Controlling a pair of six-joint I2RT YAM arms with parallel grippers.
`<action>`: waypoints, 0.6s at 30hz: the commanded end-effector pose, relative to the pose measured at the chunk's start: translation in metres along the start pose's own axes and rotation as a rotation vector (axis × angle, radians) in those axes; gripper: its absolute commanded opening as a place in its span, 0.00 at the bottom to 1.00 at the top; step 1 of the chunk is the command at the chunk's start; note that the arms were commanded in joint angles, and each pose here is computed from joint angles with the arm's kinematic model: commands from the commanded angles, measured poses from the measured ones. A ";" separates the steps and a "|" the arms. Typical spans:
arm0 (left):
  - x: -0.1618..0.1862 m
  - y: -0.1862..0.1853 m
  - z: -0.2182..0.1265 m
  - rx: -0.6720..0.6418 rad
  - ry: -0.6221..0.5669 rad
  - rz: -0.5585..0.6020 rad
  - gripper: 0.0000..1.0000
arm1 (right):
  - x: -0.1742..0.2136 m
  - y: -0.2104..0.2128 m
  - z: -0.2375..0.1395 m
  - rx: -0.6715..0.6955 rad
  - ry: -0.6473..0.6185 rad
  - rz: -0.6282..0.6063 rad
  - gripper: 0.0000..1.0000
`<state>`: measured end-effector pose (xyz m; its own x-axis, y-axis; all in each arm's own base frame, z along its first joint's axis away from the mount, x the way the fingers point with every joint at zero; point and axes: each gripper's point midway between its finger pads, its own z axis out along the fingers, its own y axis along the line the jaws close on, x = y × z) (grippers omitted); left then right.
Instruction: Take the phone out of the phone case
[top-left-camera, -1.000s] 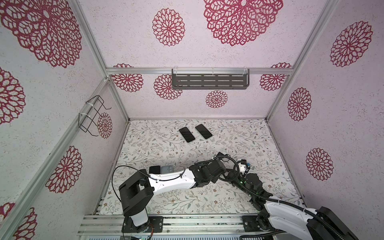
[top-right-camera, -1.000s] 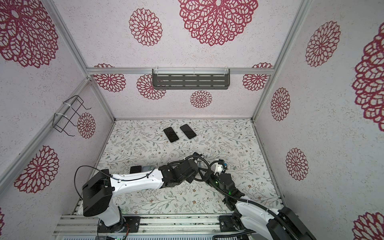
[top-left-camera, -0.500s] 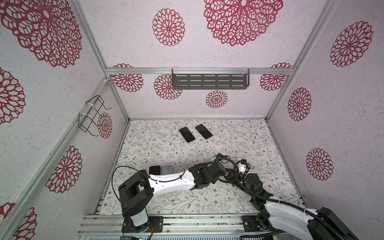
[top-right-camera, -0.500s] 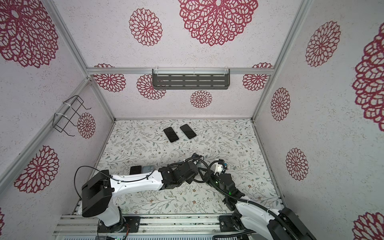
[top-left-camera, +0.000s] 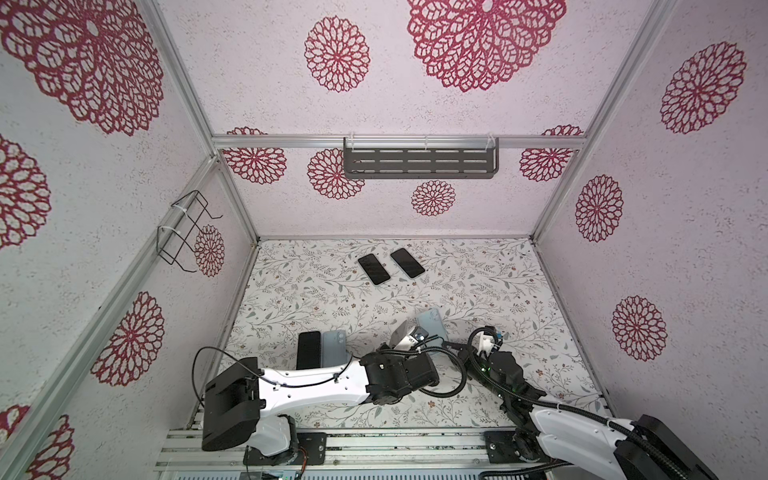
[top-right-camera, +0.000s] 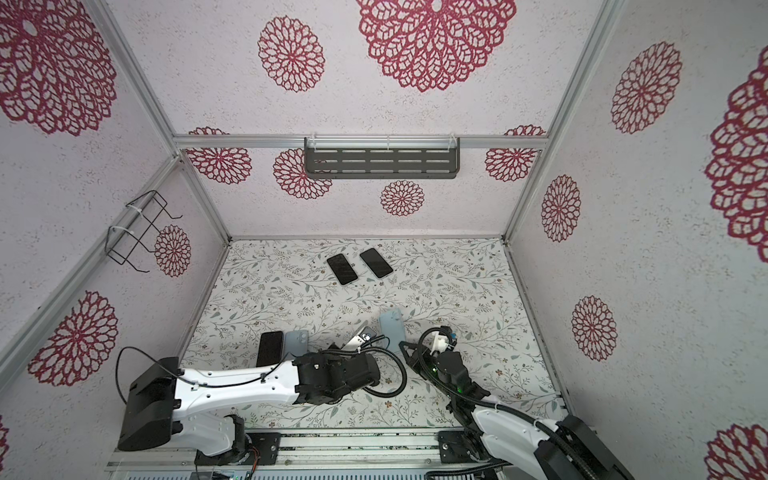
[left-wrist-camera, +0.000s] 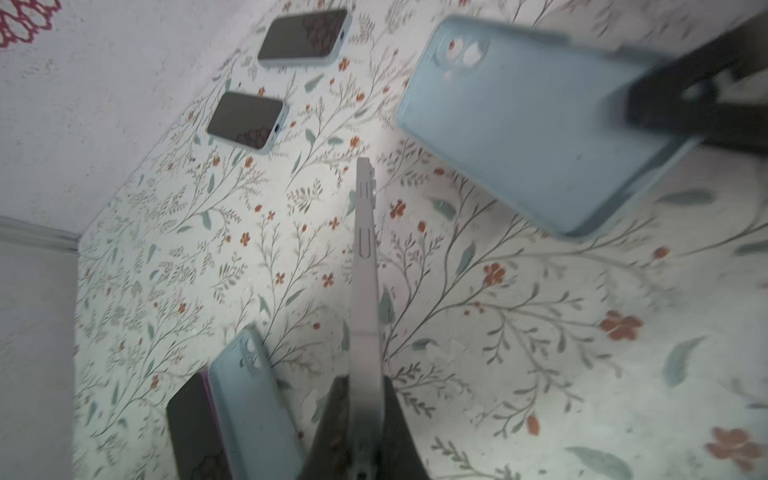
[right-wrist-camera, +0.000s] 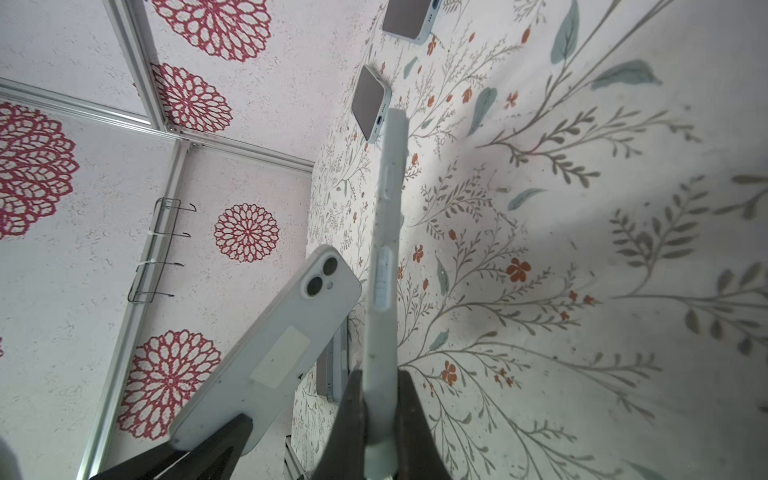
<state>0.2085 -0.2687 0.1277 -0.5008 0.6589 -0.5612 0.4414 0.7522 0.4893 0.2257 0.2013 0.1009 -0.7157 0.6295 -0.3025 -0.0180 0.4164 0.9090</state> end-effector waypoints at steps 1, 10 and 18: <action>0.009 0.023 -0.001 -0.162 0.078 0.086 0.00 | -0.001 0.025 0.007 -0.075 -0.014 0.007 0.00; 0.039 0.015 0.011 -0.185 0.167 0.184 0.00 | 0.023 0.037 0.028 -0.094 0.038 0.018 0.00; 0.056 -0.009 0.030 -0.134 0.225 0.253 0.00 | 0.043 0.034 0.044 -0.091 0.069 0.068 0.00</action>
<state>0.2015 -0.2291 0.0882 -0.5461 0.7891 -0.2812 0.4460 0.5580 0.6998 0.2176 0.2611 0.0843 -0.7880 0.5641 -0.2466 -0.0040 0.3958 0.9183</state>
